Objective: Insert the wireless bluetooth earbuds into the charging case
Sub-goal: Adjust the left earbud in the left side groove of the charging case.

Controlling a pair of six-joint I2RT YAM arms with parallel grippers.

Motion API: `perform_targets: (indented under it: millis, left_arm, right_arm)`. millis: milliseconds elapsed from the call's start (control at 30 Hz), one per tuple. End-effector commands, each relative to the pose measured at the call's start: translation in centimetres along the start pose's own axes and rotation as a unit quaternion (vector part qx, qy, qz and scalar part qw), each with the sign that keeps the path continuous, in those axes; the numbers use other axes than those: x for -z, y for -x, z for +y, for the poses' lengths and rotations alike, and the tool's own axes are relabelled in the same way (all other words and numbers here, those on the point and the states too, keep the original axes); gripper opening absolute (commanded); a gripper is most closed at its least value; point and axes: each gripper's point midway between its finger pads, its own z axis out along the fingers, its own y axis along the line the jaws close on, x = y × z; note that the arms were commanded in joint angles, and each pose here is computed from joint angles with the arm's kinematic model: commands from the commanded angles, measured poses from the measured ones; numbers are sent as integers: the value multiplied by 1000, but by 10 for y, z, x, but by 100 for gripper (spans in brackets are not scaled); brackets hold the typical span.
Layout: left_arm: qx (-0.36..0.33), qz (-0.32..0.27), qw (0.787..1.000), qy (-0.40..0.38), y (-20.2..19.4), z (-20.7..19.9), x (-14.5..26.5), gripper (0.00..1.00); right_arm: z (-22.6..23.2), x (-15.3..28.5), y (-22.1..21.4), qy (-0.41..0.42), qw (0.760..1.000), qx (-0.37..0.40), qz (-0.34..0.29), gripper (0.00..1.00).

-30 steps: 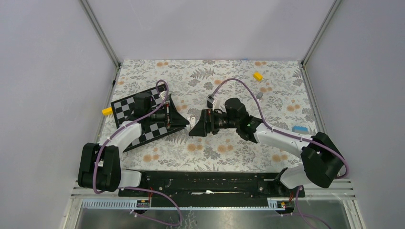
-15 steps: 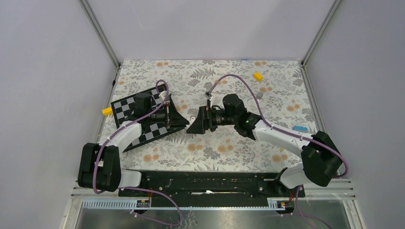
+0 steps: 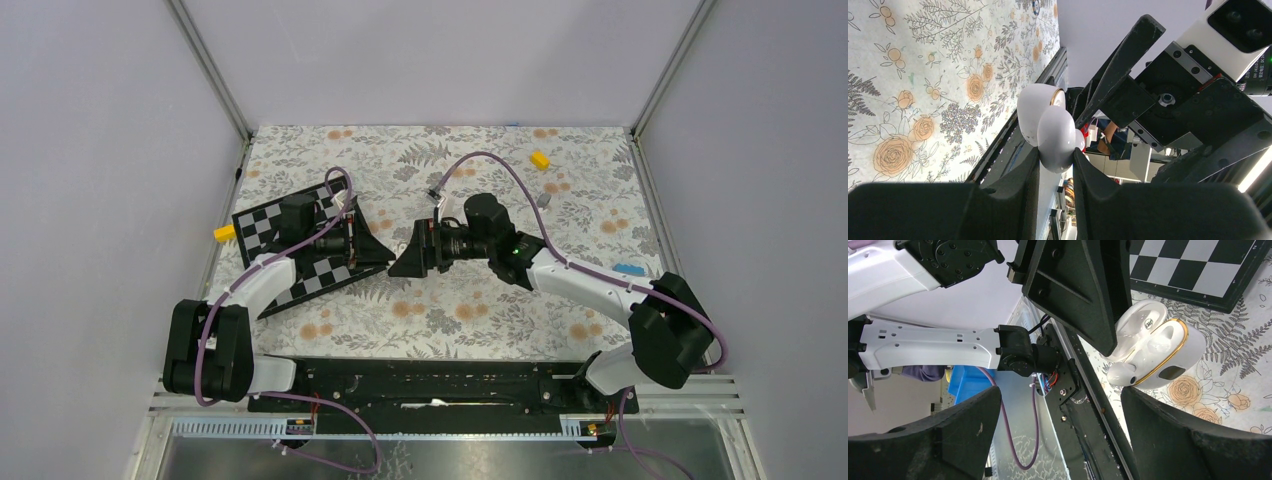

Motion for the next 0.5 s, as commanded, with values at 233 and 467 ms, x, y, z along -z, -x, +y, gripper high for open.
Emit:
perform_targets:
  millis: [233,467]
  left_arm:
    - [-35,-10,999,-6,13,-12,1,0]
    - [-34,-11,999,-6,13,-12,1,0]
  right_arm:
    - [14,7,-6,17,1000,23,10,95]
    - [22,9,-2,26,999,34,6,95]
